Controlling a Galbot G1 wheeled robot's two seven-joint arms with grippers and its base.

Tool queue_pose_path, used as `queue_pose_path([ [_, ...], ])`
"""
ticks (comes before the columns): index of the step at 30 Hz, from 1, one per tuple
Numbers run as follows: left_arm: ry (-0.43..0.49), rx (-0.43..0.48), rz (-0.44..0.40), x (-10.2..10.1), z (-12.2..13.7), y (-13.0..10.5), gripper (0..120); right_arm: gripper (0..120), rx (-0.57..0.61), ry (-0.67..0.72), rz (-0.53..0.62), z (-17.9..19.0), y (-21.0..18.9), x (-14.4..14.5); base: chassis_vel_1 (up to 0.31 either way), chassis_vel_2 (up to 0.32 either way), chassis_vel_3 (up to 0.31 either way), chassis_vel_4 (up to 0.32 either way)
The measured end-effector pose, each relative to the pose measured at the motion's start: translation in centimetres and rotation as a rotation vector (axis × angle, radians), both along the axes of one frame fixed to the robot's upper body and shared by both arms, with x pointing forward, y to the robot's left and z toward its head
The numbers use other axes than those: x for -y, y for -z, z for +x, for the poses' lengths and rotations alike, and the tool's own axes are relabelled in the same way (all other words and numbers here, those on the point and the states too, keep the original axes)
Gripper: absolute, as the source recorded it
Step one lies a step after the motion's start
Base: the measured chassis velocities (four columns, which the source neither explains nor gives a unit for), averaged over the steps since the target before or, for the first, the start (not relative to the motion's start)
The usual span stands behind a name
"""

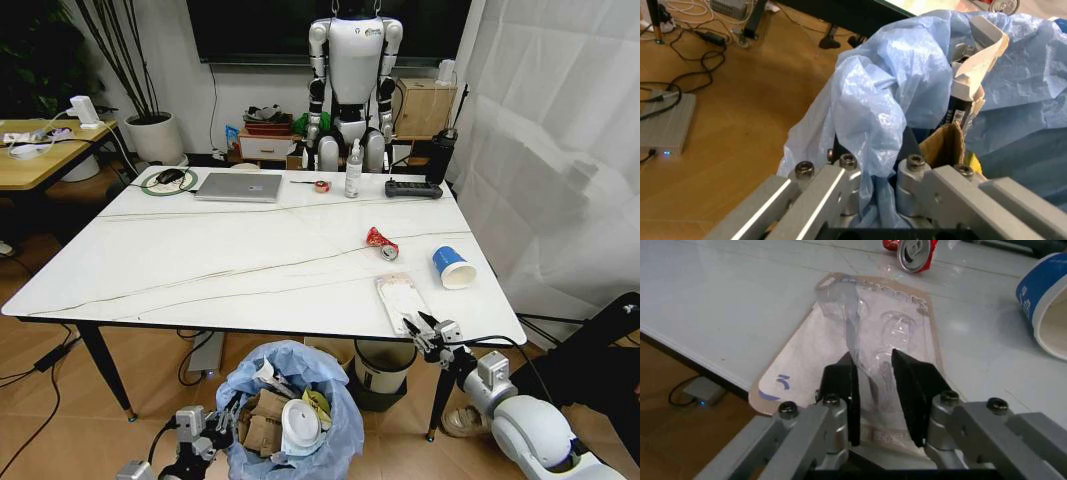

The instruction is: Pick up the trash bin and place the trash from the table into it.

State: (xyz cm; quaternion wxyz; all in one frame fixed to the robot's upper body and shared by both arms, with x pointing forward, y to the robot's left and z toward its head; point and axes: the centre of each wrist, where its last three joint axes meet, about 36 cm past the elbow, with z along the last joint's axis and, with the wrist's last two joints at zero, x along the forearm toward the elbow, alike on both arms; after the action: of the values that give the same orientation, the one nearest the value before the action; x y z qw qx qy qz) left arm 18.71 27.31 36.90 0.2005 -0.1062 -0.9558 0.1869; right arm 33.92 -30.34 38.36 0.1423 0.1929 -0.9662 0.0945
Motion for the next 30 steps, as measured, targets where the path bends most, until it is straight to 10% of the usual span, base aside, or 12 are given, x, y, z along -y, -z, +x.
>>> queue_pose_path([
  [12,-0.004,0.001,-0.001,0.0,0.2,0.0,1,0,0.016,-0.006,0.055,0.2,-0.8,-0.4,0.000,0.000,0.000,0.000],
  [30,-0.019,0.017,0.001,-1.0,0.5,-1.5,1,0,-0.058,-0.384,0.549,-6.5,-7.3,-8.0,0.000,0.000,0.000,0.000],
])
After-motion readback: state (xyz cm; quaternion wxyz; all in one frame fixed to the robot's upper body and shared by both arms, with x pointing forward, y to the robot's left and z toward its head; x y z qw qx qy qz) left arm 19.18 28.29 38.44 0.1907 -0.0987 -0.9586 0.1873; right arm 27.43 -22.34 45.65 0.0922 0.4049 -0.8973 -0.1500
